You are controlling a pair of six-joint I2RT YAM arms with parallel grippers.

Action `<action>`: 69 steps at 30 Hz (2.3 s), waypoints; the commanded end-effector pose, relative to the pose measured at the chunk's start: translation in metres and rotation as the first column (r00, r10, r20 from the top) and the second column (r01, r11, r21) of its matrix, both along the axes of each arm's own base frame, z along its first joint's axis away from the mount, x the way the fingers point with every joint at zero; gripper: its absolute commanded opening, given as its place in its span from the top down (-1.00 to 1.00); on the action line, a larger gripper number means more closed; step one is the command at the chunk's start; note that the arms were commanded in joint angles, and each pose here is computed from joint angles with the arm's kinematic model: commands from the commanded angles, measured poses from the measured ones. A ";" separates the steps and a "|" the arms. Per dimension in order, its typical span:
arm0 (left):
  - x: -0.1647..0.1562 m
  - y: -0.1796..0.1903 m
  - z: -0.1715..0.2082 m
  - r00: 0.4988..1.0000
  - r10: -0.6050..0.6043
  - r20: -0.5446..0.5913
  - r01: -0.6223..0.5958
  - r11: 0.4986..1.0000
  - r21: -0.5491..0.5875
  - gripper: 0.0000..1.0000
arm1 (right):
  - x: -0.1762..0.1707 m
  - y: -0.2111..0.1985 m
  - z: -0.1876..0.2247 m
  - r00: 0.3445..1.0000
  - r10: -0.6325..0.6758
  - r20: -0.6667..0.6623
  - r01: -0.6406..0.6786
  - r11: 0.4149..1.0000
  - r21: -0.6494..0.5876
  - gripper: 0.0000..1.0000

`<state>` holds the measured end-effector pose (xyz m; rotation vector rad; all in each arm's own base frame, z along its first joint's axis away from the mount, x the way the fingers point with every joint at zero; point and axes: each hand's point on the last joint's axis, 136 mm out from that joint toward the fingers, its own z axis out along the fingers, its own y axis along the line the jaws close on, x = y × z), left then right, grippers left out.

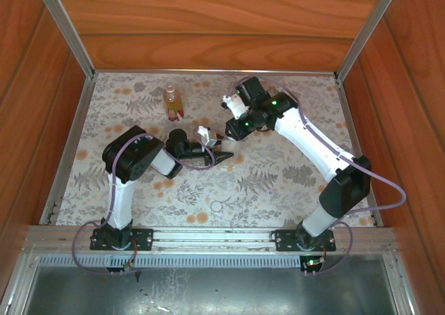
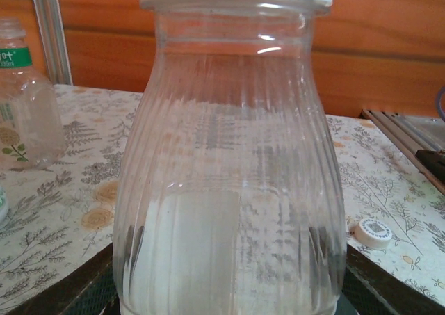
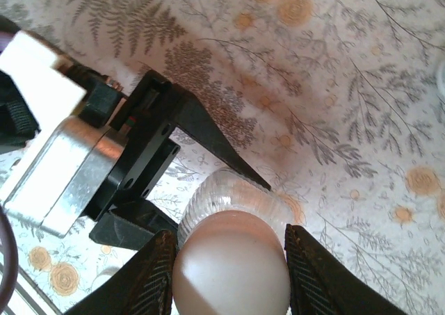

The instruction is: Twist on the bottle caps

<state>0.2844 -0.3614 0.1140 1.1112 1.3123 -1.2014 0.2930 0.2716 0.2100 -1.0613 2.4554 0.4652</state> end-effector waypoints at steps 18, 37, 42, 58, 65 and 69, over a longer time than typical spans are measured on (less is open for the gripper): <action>-0.001 0.005 -0.001 0.999 -0.007 -0.051 0.007 1.000 0.006 -0.22 | -0.014 0.008 0.021 0.984 0.130 0.120 -0.149 0.973 0.173 -0.37; 0.000 0.006 0.000 0.999 -0.003 -0.049 0.003 1.000 0.005 -0.22 | -0.001 -0.019 0.028 0.981 -0.188 0.045 0.179 0.972 0.153 -0.14; 0.001 0.006 -0.001 0.999 0.001 -0.049 -0.001 1.000 0.006 -0.21 | -0.003 -0.023 0.036 0.976 -0.201 0.086 0.182 0.965 0.187 -0.17; 0.001 0.018 0.058 0.997 0.081 0.012 -0.080 0.994 -0.076 -0.20 | -0.014 -0.070 0.026 0.884 -0.420 0.204 0.354 0.888 0.294 -0.25; -0.001 0.050 0.065 0.979 0.202 -0.010 -0.202 0.976 -0.078 -0.18 | -0.005 -0.068 -0.003 0.891 -0.402 0.213 0.362 0.909 0.206 -0.27; 0.012 0.087 0.050 0.930 0.365 -0.037 -0.366 0.929 -0.043 -0.18 | -0.002 -0.050 -0.021 0.911 -0.349 0.222 0.311 0.931 0.191 -0.29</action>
